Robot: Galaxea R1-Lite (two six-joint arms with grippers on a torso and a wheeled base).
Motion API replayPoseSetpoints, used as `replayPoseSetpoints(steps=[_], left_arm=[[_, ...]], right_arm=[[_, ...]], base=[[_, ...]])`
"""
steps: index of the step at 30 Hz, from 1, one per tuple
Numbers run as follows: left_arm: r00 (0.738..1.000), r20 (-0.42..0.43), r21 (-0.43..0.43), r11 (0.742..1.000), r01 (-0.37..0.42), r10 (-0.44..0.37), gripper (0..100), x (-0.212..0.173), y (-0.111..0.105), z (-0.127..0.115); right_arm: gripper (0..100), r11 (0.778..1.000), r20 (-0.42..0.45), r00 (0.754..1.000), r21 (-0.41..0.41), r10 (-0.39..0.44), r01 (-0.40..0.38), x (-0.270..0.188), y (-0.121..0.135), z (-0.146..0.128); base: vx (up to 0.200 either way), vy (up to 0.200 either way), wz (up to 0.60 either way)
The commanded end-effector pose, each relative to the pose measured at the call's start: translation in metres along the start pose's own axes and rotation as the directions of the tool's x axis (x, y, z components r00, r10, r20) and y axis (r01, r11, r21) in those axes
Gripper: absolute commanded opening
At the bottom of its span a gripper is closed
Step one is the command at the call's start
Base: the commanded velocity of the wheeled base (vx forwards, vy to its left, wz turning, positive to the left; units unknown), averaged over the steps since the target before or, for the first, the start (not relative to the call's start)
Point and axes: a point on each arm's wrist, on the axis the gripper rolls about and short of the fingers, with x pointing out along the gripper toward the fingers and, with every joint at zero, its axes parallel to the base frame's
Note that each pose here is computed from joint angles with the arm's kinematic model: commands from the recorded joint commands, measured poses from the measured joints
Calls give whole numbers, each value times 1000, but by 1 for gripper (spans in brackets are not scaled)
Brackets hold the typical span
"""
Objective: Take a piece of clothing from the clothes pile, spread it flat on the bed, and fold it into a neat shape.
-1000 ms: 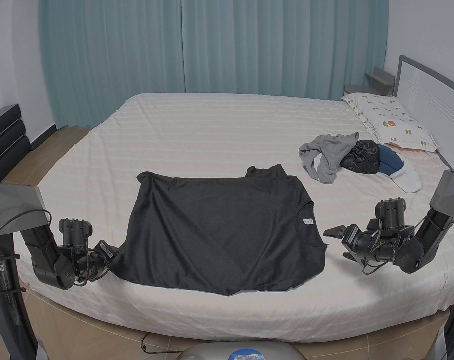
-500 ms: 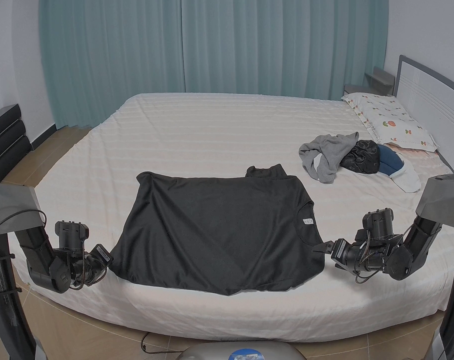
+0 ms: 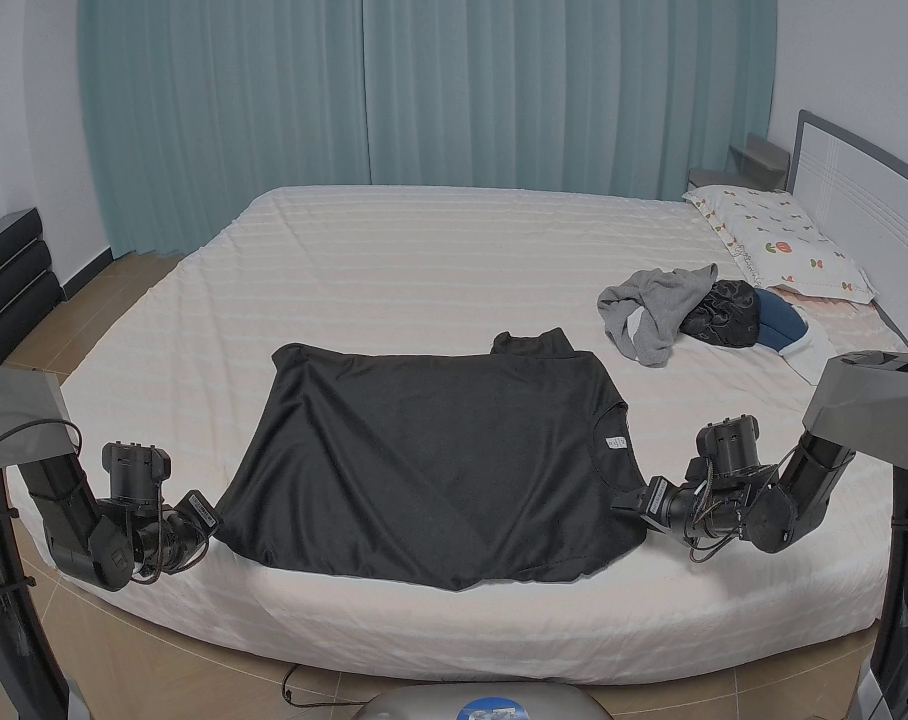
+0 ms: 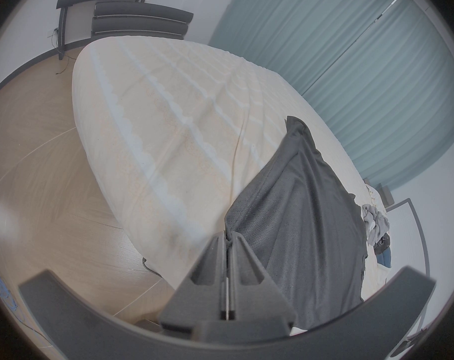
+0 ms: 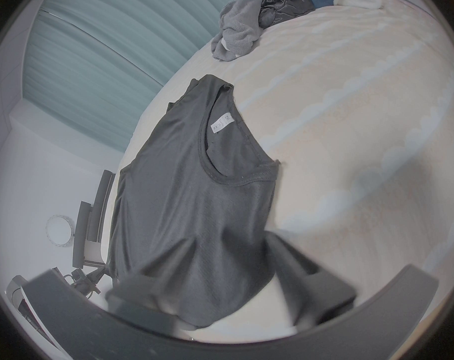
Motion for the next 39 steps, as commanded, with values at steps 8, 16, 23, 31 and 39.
replayPoseSetpoints(steps=[8, 16, 23, 31, 39], left_arm=[[996, 67, -43, 997, 60, -57, 0, 0, -13, 16], [985, 139, -207, 970, 129, -101, 0, 8, -23, 38], [974, 192, -299, 938, 174, -119, 0, 12, -26, 56], [966, 224, -308, 931, 198, -131, 0, 34, -21, 57], [964, 231, -310, 930, 199, -129, 0, 42, -13, 53]], right_arm=[[0, 998, 83, 994, -14, 66, -65, 2, 21, 29], [0, 993, 163, 980, -15, 116, -115, 7, 48, 67], [0, 996, 175, 980, -11, 95, -94, 21, 65, 90], [0, 998, 219, 974, -4, 54, -55, 66, 63, 103], [0, 999, 279, 959, -13, 41, -39, 104, 63, 103]], base=[[0, 0, 0], [0, 0, 0], [0, 0, 0], [0, 0, 0], [0, 0, 0]])
